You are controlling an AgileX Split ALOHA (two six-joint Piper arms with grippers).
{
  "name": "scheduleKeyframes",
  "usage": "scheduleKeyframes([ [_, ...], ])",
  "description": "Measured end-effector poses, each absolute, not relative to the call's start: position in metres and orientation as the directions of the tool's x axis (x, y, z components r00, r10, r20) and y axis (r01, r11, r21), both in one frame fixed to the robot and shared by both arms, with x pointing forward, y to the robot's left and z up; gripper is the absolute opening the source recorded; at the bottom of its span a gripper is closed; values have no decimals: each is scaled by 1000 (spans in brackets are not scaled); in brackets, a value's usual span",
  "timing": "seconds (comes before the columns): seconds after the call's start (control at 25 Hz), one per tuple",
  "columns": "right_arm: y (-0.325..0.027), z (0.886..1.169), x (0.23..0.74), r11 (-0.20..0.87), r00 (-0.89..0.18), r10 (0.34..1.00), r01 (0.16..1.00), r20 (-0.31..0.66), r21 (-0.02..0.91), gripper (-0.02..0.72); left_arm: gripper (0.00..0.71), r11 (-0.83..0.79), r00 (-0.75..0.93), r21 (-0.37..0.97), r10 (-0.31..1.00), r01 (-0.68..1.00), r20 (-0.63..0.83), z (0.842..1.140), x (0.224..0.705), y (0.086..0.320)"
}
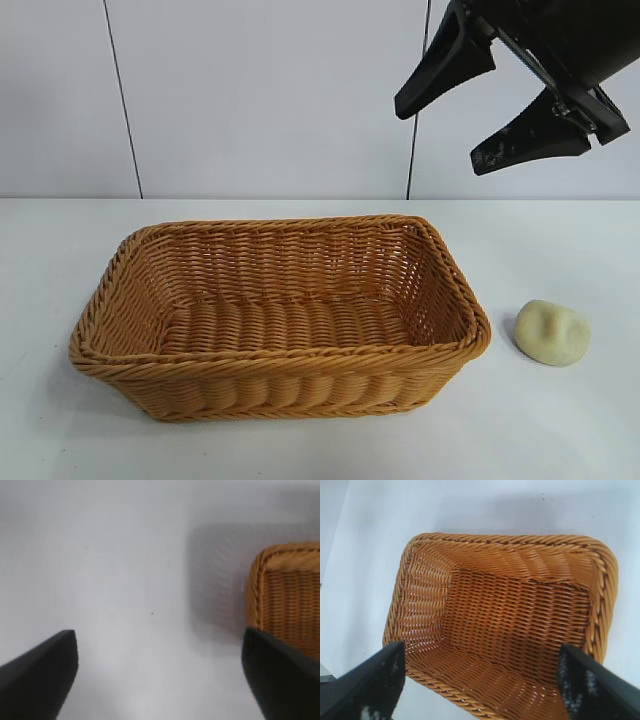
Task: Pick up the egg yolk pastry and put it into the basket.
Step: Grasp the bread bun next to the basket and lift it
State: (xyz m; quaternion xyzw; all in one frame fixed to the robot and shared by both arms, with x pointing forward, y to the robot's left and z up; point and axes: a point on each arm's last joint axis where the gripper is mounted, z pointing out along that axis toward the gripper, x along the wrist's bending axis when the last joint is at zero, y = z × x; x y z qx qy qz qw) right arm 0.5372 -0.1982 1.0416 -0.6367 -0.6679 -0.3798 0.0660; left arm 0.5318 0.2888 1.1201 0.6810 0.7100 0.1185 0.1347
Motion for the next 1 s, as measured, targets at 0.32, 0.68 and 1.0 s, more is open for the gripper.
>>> scheduleKeyframes([
  [0.32,-198,1042,537,-99,-181,801,901,571,423,596,643,32,-31,358,999,933,-9,1099,409,296],
  [0.68,-198,1041,537,-98,-181,800,901,572,422,596,643,42,-25,513,999,857,-41,1040,315,298],
  [1.0,-198,1041,537,-98,-181,800,901,572,422,596,643,53,-9,731,998,680,-64,1050,273,299],
])
